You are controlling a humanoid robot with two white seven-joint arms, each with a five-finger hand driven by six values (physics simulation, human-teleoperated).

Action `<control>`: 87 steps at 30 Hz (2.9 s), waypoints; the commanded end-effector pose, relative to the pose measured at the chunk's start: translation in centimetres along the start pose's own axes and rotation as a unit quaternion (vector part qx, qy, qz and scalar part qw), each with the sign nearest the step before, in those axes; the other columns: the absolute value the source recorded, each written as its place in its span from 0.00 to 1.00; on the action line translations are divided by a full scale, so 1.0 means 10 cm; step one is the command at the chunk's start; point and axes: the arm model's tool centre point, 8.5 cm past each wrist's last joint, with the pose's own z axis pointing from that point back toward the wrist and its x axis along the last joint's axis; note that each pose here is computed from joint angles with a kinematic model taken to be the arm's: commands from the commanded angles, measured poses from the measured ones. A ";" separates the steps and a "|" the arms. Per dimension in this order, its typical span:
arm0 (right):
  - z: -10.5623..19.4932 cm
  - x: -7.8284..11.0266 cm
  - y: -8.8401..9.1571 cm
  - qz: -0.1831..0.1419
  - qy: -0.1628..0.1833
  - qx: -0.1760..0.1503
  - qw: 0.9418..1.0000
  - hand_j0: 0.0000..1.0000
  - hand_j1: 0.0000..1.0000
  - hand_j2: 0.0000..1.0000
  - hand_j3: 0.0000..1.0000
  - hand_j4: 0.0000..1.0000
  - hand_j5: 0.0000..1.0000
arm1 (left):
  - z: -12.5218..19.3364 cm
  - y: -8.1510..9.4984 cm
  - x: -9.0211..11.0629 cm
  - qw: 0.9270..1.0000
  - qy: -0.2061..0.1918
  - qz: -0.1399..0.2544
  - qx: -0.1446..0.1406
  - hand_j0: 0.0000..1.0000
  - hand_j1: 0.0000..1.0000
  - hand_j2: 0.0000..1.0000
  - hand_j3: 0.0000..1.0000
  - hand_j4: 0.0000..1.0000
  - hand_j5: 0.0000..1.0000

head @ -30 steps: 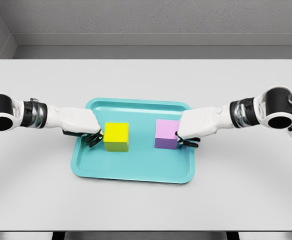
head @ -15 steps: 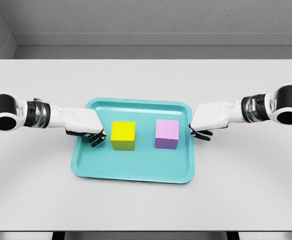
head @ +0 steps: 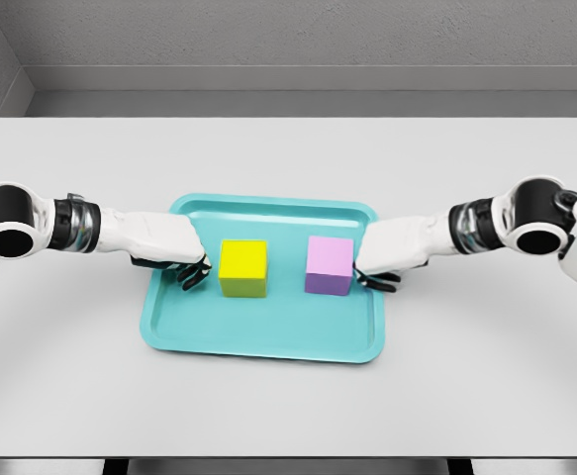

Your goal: Push two cubes

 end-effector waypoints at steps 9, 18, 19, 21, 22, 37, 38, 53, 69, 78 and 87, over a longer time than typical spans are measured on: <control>-0.10 0.04 -0.16 0.014 -0.010 -0.010 1.000 0.00 0.00 0.00 0.00 0.00 0.00 | 0.00 0.00 0.00 1.000 0.000 0.002 0.002 0.21 0.21 0.21 0.21 0.21 0.21; -0.18 0.09 -0.24 0.021 -0.020 -0.016 0.999 0.00 0.00 0.00 0.00 0.00 0.00 | -0.04 0.02 -0.03 1.000 0.003 0.001 0.001 0.21 0.21 0.21 0.21 0.21 0.21; -0.20 0.10 -0.25 0.021 -0.022 -0.016 0.999 0.00 0.00 0.00 0.00 0.00 0.00 | -0.10 0.02 -0.05 1.000 0.003 0.004 0.001 0.21 0.21 0.21 0.21 0.21 0.21; -0.23 0.11 -0.27 0.031 -0.021 -0.012 0.999 0.00 0.00 0.00 0.00 0.00 0.00 | -0.14 0.02 -0.05 1.000 0.003 0.004 0.000 0.21 0.21 0.21 0.21 0.21 0.21; -0.24 0.11 -0.28 0.032 -0.022 -0.012 0.999 0.00 0.00 0.00 0.00 0.00 0.00 | -0.14 0.02 -0.05 1.000 0.003 0.004 0.000 0.21 0.21 0.21 0.21 0.21 0.21; -0.05 -0.09 -0.03 0.004 0.011 0.008 1.000 0.00 0.00 0.00 0.00 0.00 0.00 | -0.14 0.04 -0.05 1.000 0.003 0.002 0.001 0.21 0.21 0.21 0.21 0.21 0.21; -0.03 -0.09 -0.01 0.002 0.013 0.009 1.000 0.00 0.00 0.00 0.00 0.00 0.00 | -0.11 0.10 -0.07 1.000 0.006 -0.003 0.005 0.21 0.21 0.21 0.21 0.21 0.21; -0.04 -0.12 -0.01 -0.001 0.015 0.009 1.000 0.00 0.00 0.00 0.00 0.00 0.00 | -0.13 0.18 -0.07 1.000 0.006 -0.007 0.013 0.20 0.20 0.20 0.20 0.20 0.20; -0.18 -0.10 -0.12 0.003 0.004 0.002 1.000 0.00 0.00 0.00 0.00 0.00 0.00 | -0.09 0.21 -0.13 1.000 0.014 -0.005 0.015 0.20 0.20 0.20 0.20 0.20 0.20; -0.23 -0.12 -0.15 0.000 0.005 0.000 1.000 0.00 0.00 0.00 0.00 0.00 0.00 | -0.09 0.22 -0.13 1.000 0.014 -0.006 0.015 0.20 0.20 0.20 0.20 0.20 0.20; -0.31 -0.12 -0.23 0.003 0.000 -0.005 1.000 0.00 0.00 0.00 0.00 0.00 0.00 | -0.10 0.22 -0.13 1.000 0.014 -0.006 0.015 0.20 0.20 0.20 0.20 0.20 0.20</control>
